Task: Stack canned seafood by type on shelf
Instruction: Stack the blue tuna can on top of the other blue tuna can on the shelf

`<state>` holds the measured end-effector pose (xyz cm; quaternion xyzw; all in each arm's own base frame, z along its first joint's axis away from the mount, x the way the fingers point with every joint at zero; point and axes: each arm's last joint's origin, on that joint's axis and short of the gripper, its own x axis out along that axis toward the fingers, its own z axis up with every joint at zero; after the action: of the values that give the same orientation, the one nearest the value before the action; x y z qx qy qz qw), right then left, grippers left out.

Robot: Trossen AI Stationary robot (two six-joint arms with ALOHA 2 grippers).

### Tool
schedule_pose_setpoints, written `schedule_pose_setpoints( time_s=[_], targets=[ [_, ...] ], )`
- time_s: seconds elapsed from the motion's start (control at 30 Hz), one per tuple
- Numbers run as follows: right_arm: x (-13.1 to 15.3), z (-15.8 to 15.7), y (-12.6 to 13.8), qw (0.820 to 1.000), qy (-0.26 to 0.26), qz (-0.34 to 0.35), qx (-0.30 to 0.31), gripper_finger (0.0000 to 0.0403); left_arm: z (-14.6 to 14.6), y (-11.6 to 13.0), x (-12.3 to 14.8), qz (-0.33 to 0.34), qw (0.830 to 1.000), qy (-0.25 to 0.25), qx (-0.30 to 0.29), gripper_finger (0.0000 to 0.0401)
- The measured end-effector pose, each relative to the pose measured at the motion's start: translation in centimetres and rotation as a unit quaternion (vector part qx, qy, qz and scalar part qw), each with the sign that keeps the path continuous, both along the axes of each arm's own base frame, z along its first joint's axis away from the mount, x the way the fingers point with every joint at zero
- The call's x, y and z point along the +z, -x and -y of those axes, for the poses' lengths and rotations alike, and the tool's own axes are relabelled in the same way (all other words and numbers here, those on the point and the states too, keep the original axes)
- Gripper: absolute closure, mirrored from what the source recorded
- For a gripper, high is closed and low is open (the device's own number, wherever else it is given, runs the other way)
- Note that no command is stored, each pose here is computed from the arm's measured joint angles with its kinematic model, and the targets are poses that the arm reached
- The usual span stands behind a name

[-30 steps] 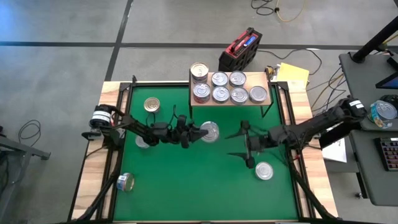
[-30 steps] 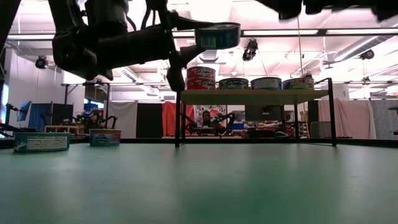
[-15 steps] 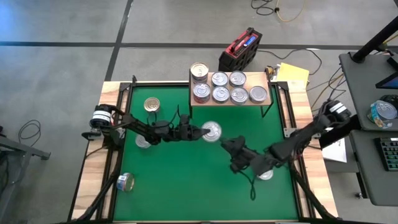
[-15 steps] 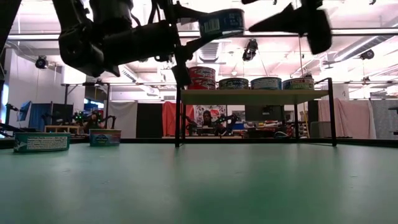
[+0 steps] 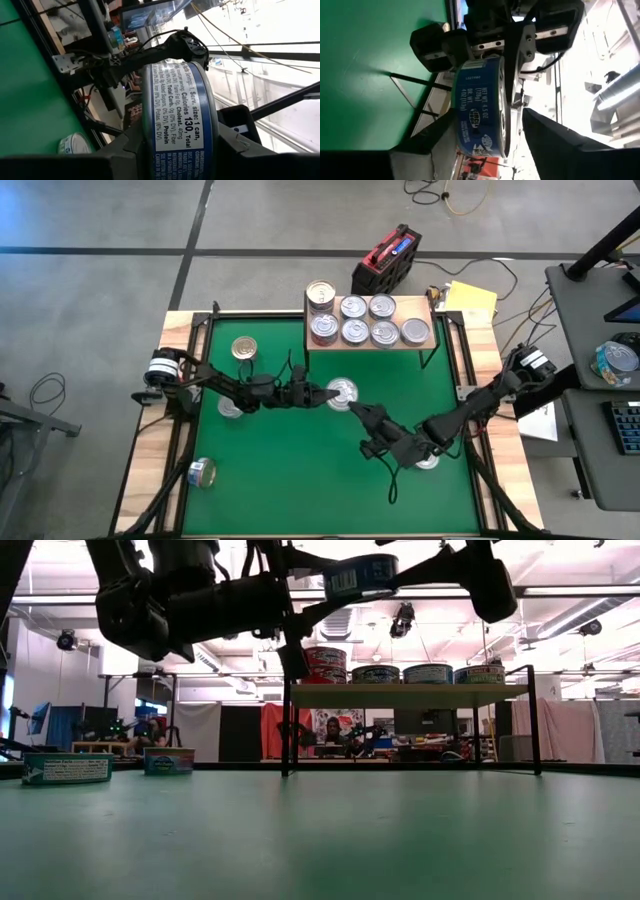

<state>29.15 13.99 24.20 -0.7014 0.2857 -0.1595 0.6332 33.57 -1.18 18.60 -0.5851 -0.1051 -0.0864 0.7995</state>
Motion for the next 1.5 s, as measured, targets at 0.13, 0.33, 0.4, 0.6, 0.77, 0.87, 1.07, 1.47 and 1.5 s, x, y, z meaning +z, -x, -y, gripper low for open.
schedule_pose_setpoints(
  time_s=[0.13,0.33,0.4,0.6,0.77,0.87,1.07,1.47,1.5],
  targets=[
    [0.1,0.1,0.0,1.0,0.014,-0.013,0.008,0.0216,0.3,-0.2,0.2,0.004,1.0,-0.001,-0.005,0.0283],
    [0.0,0.4,-0.2,1.0,0.019,-0.017,0.002,0.0231,0.3,-0.2,0.3,0.005,1.0,0.0,-0.005,0.0283],
    [0.1,0.5,-0.2,1.0,0.017,-0.015,0.0,0.0229,0.3,-0.2,0.4,0.007,1.0,0.0,-0.005,0.0283],
    [0.4,0.5,-0.1,1.0,0.013,-0.008,0.001,0.0203,0.3,-0.2,0.4,0.01,1.0,0.001,-0.005,0.0283],
    [0.5,0.6,0.0,1.0,0.011,-0.005,0.0,0.018,0.3,-0.2,0.4,0.01,1.0,-0.003,-0.004,0.0283],
    [0.8,0.7,0.1,1.0,0.009,-0.001,-0.001,0.0168,0.2,-0.3,0.5,0.011,1.0,-0.003,-0.003,0.0283],
    [1.3,0.8,0.3,1.0,0.005,0.012,-0.012,0.0148,-0.4,-0.3,0.5,0.015,1.0,-0.007,0.003,0.0283],
    [1.6,0.9,0.4,1.0,0.001,0.021,-0.019,0.0132,-1.2,-0.2,0.6,0.021,1.0,-0.011,0.013,0.0281],
    [1.6,0.9,0.4,1.0,0.001,0.022,-0.019,0.0133,-1.3,-0.2,0.6,0.022,1.0,-0.012,0.015,0.0281]
  ],
)
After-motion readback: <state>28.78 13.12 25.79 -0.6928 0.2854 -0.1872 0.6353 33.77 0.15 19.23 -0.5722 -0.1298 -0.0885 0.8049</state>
